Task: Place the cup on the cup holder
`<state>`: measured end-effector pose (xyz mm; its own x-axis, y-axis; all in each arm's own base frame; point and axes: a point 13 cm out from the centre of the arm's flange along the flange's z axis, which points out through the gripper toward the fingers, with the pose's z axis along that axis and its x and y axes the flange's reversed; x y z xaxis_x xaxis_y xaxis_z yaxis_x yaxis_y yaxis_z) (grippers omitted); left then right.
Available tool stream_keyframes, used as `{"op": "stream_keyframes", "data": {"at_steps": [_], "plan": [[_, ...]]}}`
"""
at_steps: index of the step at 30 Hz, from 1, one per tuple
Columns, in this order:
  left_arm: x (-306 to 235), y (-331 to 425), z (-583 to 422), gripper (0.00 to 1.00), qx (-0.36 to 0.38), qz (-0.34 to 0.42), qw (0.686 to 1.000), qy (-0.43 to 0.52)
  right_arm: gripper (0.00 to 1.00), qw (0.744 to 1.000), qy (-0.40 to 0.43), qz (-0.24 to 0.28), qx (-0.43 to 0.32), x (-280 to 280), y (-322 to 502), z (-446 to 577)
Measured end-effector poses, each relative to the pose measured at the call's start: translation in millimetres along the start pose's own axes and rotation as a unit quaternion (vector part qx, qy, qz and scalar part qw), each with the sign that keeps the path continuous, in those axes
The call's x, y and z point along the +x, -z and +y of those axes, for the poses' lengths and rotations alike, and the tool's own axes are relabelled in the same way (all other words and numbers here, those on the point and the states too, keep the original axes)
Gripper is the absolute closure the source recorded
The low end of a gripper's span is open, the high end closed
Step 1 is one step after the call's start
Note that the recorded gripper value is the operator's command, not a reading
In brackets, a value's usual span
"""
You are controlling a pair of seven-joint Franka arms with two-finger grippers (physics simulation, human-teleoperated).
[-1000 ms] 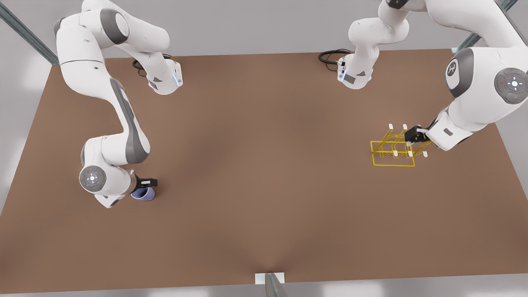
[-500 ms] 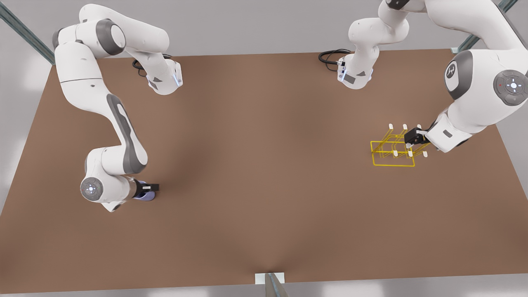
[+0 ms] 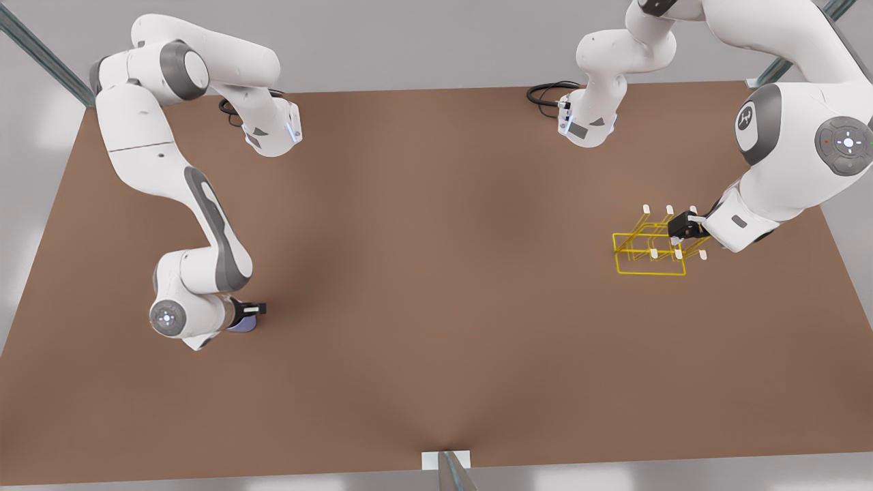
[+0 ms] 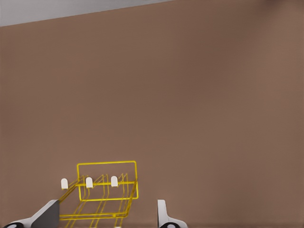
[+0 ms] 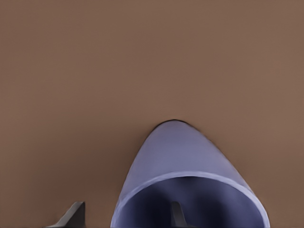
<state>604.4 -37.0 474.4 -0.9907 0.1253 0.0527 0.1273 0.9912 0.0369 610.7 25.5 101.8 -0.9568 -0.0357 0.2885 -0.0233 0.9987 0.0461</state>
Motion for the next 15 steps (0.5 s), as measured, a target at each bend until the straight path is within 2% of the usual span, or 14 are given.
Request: {"op": "stream_keyframes", "data": {"at_steps": [1, 2, 8, 11, 13, 15], "plan": [[0, 0, 0, 0.00, 0.000, 0.000, 1.000, 0.000, 0.74, 1.000, 0.001, -0.001, 0.001, -1, -1, -1], [0, 0, 0, 0.00, 0.000, 0.000, 1.000, 0.000, 0.79, 1.000, 0.001, -0.002, 0.001, -2, -2, -1], [0, 0, -1, 0.00, 0.000, 0.000, 1.000, -0.001, 0.79, 1.000, 0.006, -0.012, 0.002, -8, 9, 1], [0, 0, -1, 0.00, 0.000, 0.001, 1.000, -0.001, 0.79, 0.999, 0.026, -0.032, -0.009, -20, 56, 45], [0, 0, -1, 0.00, 0.000, 0.001, 1.000, -0.002, 0.79, 0.997, 0.029, -0.025, -0.062, -13, 94, 96], [0, 0, -2, 0.00, 0.000, 0.001, 1.000, -0.002, 0.79, 0.990, 0.033, 0.012, -0.138, 9, 110, 157]]}}
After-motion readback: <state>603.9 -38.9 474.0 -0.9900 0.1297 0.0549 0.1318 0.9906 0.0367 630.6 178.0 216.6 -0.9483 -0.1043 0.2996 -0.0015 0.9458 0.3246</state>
